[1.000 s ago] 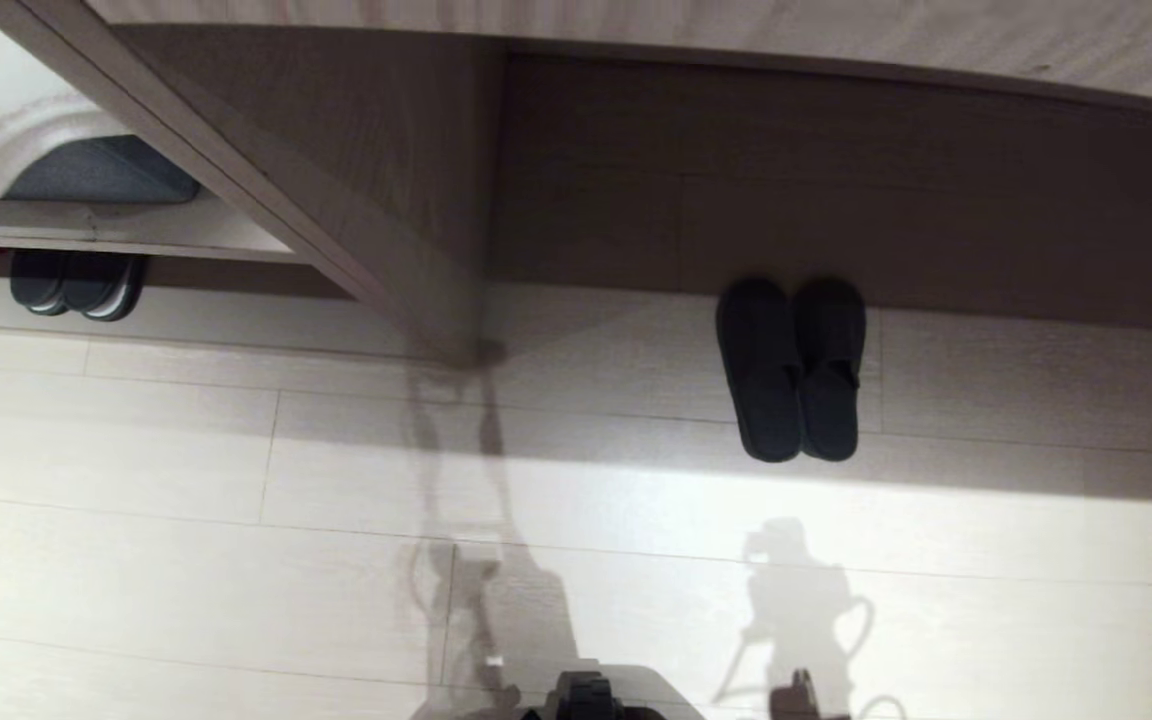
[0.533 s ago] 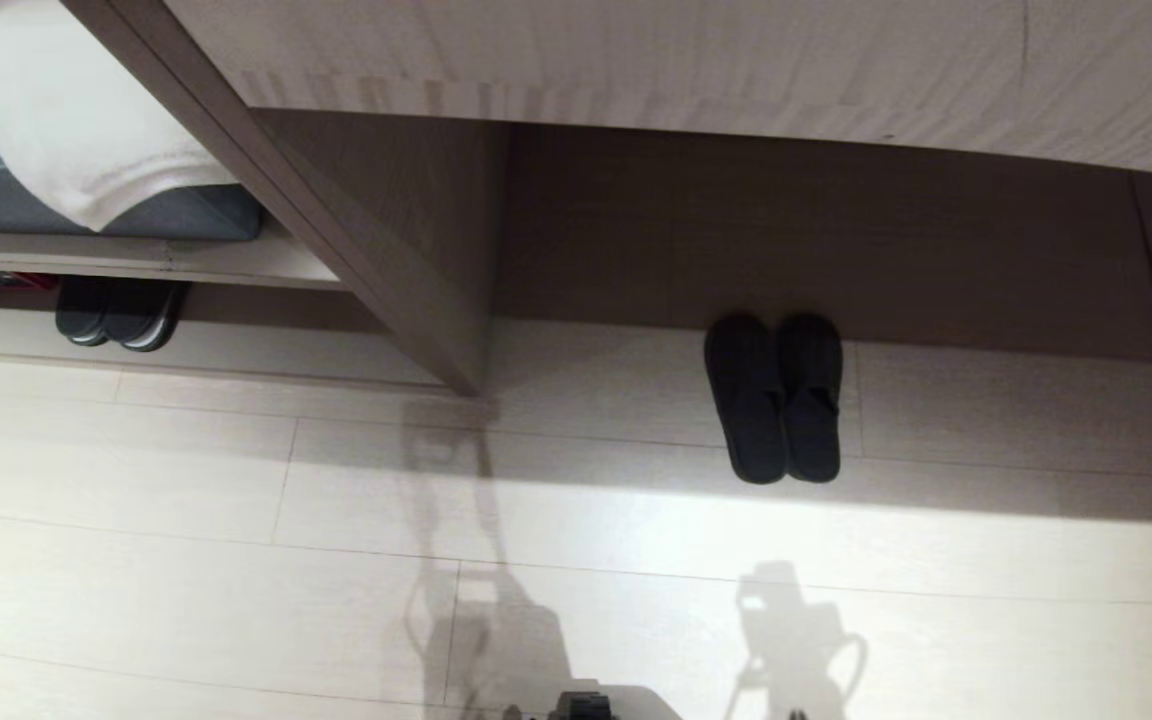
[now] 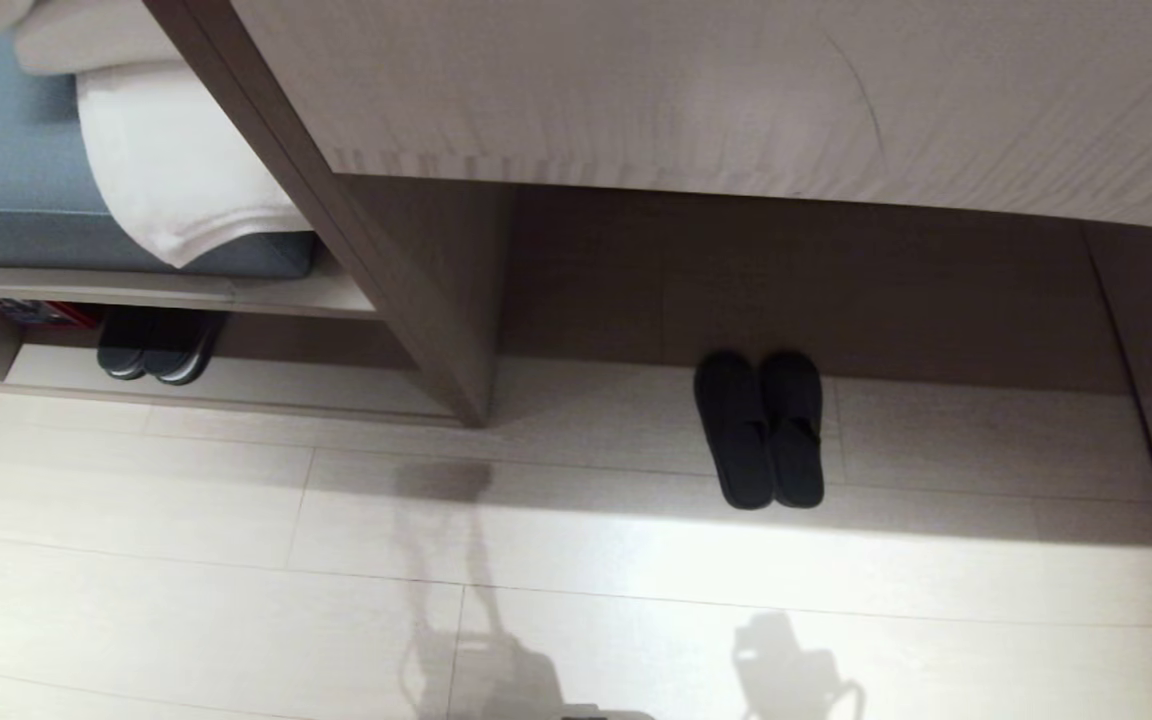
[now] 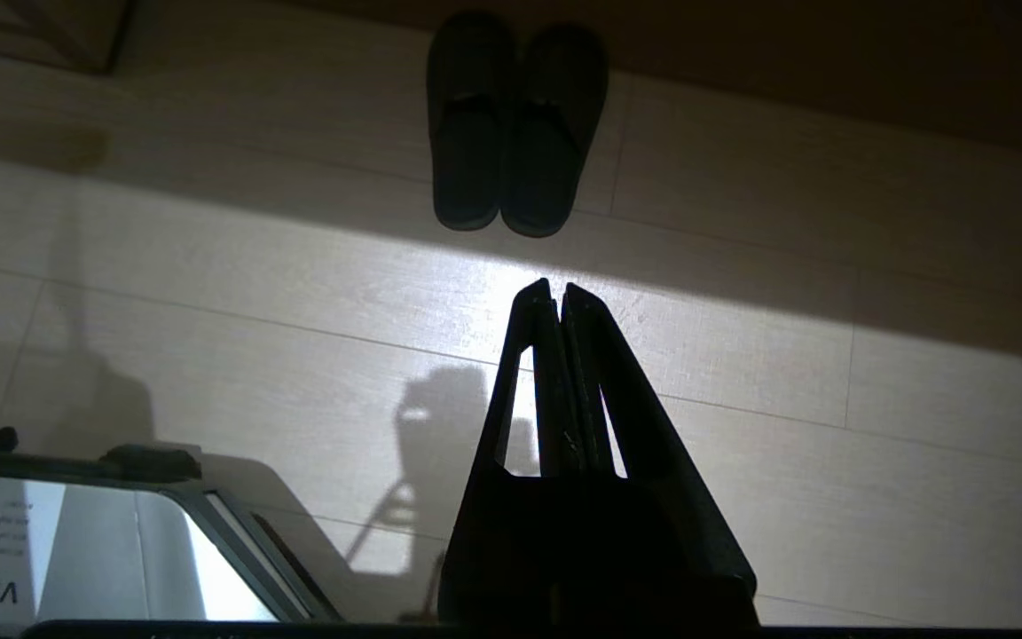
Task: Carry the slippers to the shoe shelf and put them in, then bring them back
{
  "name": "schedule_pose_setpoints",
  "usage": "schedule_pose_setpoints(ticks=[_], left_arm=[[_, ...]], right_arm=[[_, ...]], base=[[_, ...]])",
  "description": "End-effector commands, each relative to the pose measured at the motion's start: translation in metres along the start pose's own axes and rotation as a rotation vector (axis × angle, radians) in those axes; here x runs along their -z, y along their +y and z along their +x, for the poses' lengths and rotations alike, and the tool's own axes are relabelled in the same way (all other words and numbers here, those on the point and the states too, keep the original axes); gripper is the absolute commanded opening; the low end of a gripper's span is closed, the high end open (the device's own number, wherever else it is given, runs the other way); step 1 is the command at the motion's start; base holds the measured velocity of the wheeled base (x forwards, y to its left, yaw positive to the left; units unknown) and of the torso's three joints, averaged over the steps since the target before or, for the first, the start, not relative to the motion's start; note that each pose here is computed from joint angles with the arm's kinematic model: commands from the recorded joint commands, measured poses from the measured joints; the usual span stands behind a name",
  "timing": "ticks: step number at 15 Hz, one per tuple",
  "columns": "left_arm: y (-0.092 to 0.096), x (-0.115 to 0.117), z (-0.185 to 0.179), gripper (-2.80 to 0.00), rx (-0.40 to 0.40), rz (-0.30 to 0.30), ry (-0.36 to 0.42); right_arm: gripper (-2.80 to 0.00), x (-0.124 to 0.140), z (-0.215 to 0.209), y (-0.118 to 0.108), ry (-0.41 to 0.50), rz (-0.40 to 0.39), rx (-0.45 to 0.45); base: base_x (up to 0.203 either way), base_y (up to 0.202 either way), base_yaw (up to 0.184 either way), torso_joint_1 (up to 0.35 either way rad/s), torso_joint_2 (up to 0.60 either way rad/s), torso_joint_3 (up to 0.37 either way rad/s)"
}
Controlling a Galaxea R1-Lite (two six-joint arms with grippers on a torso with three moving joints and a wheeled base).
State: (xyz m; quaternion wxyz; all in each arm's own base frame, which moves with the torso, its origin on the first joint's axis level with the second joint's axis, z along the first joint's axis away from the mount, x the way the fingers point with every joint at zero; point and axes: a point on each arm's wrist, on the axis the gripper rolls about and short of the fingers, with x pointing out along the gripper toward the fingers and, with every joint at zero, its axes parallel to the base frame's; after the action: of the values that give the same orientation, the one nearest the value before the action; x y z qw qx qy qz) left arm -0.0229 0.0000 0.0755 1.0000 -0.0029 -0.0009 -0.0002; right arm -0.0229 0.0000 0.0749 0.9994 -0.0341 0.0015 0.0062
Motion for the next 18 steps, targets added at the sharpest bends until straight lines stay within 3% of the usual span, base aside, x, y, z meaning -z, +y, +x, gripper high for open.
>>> schedule_pose_setpoints(ticks=[1, 18], left_arm=[[0.0000, -0.0001, 0.0001, -2.80, 0.000, 0.000, 0.001], [0.0000, -0.0001, 0.0001, -2.80, 0.001, 0.001, 0.000]], right_arm=[[-2.80, 0.0004, 0.0001, 0.0000, 0.001, -0.001, -0.002], [-2.80, 0.0002, 0.0001, 0.0000, 0.000, 0.015, 0.002]], base=[[0.000, 0.000, 0.000, 0.002, 0.00, 0.198], [0.000, 0.000, 0.000, 0.001, 0.00, 0.203]])
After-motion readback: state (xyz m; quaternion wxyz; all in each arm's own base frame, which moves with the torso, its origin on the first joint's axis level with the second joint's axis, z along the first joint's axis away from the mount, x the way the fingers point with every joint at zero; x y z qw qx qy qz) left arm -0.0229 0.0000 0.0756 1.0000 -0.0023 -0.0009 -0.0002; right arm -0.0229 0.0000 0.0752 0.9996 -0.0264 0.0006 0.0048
